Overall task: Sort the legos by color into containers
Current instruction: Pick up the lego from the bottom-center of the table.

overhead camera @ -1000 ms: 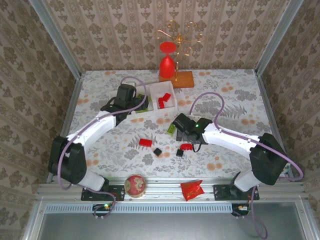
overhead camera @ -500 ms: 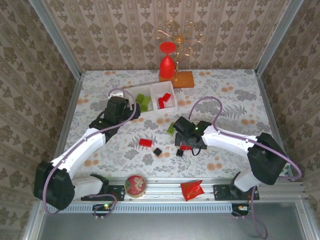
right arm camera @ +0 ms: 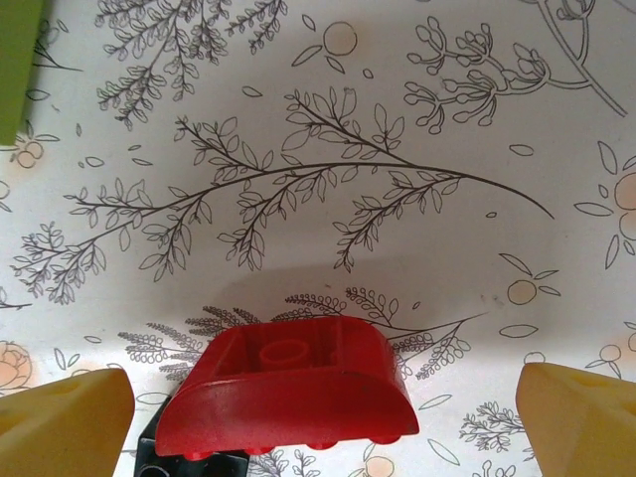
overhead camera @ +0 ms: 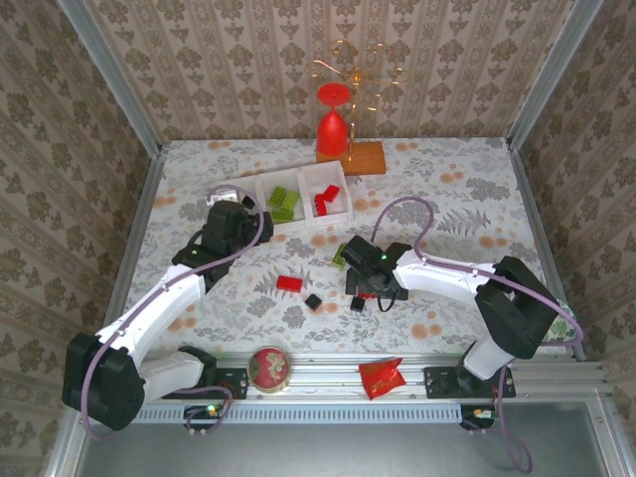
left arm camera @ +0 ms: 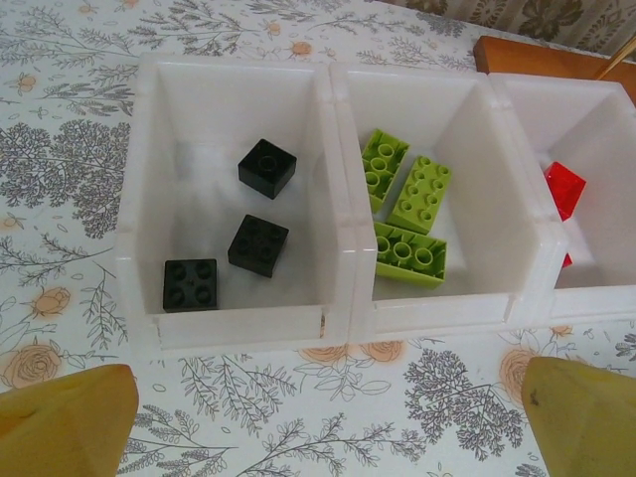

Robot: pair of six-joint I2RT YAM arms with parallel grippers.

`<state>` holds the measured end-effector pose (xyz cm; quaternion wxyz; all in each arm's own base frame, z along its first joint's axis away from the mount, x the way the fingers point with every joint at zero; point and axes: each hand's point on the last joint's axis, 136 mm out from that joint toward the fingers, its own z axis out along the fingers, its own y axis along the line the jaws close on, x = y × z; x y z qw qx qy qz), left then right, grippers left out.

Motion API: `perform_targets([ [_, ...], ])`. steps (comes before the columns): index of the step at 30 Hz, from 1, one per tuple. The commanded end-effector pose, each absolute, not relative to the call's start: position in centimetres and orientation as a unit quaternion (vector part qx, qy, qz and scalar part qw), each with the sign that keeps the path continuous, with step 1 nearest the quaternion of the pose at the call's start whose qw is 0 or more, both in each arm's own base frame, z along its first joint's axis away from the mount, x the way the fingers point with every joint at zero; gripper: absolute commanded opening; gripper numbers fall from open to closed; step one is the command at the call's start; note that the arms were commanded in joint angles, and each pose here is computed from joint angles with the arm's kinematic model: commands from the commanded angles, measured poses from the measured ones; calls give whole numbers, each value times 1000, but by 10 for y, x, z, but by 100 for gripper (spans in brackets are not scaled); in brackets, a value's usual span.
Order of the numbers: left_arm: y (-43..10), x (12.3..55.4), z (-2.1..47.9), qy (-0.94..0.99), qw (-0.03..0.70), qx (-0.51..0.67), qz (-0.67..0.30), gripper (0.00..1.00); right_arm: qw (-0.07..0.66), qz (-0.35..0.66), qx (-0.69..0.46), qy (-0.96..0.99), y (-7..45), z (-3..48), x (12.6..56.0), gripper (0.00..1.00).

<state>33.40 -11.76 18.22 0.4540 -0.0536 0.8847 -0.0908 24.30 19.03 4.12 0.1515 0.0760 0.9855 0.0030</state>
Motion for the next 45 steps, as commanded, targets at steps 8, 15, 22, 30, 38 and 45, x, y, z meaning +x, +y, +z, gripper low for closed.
perform_targets([
  [8, -101, 336, 177, 886, 447, -83, -87, 100, 142, -2, 78, 987, 198, 35, 245, 100],
  [15, -102, 337, 173, 889, 441, -86, -90, 100, 141, -10, 79, 987, 197, 33, 245, 100],
  [22, -100, 337, 169, 890, 438, -89, -90, 100, 145, -5, 80, 986, 201, 29, 248, 97],
  [30, -99, 336, 166, 892, 434, -91, -88, 100, 136, -6, 71, 988, 205, 21, 249, 89],
  [38, -98, 336, 163, 893, 432, -93, -88, 100, 125, -2, 40, 991, 206, 17, 243, 81],
  [45, -98, 336, 162, 894, 429, -94, -89, 100, 120, 0, 24, 993, 208, 15, 242, 75],
])
